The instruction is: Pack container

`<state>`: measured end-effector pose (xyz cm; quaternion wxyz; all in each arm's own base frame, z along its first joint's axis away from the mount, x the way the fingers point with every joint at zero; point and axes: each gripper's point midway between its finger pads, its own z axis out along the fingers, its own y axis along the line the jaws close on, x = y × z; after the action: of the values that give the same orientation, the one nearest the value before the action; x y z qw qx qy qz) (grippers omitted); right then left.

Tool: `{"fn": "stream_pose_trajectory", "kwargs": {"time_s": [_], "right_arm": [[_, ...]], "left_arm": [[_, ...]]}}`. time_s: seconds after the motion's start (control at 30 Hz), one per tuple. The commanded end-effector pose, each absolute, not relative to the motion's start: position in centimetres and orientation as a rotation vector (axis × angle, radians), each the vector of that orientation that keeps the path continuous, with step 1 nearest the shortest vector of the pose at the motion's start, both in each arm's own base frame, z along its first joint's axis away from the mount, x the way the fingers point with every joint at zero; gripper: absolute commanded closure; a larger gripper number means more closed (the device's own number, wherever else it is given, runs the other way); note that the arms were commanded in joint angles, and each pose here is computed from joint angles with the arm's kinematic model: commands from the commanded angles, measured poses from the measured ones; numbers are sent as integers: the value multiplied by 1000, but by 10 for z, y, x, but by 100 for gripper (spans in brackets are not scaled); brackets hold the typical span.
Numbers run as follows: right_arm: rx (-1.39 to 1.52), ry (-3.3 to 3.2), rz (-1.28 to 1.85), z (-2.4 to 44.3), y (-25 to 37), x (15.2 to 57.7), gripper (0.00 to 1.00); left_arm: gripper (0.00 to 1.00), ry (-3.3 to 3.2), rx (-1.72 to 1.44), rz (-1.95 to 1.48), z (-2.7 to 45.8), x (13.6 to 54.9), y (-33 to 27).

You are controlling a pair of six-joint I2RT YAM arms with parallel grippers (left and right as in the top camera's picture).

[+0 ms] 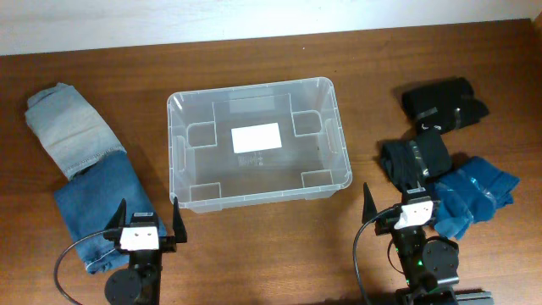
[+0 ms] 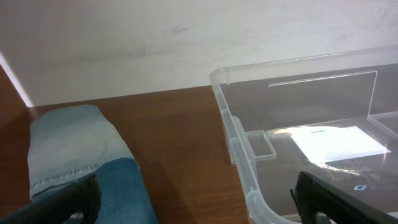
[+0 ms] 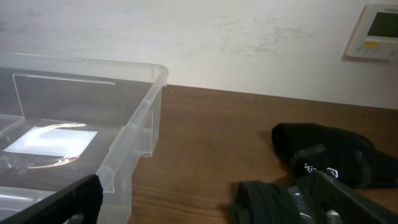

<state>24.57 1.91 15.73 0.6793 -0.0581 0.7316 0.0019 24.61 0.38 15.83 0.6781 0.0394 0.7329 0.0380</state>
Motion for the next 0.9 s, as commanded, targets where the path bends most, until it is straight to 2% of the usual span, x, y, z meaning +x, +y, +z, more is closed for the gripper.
{"fn": "stream_pose_trajectory", "kwargs": {"time_s": [0.0, 0.23, 0.37, 0.67, 0.87], "right_arm": [[-109, 1660, 5, 152, 17, 246, 2], [-14, 1699, 94, 145, 17, 248, 2], [-1, 1715, 104, 162, 17, 247, 2], [73, 2016, 78, 197, 10, 248, 2], [69, 2314, 47, 189, 11, 267, 2]], "left_arm": [[1, 1645, 96, 104, 157, 246, 5], [1, 1644, 98, 100, 157, 246, 4], [1, 1634, -29, -18, 162, 246, 4], [1, 1667, -39, -27, 212, 245, 4], [0, 1845, -48, -31, 228, 262, 5]]}}
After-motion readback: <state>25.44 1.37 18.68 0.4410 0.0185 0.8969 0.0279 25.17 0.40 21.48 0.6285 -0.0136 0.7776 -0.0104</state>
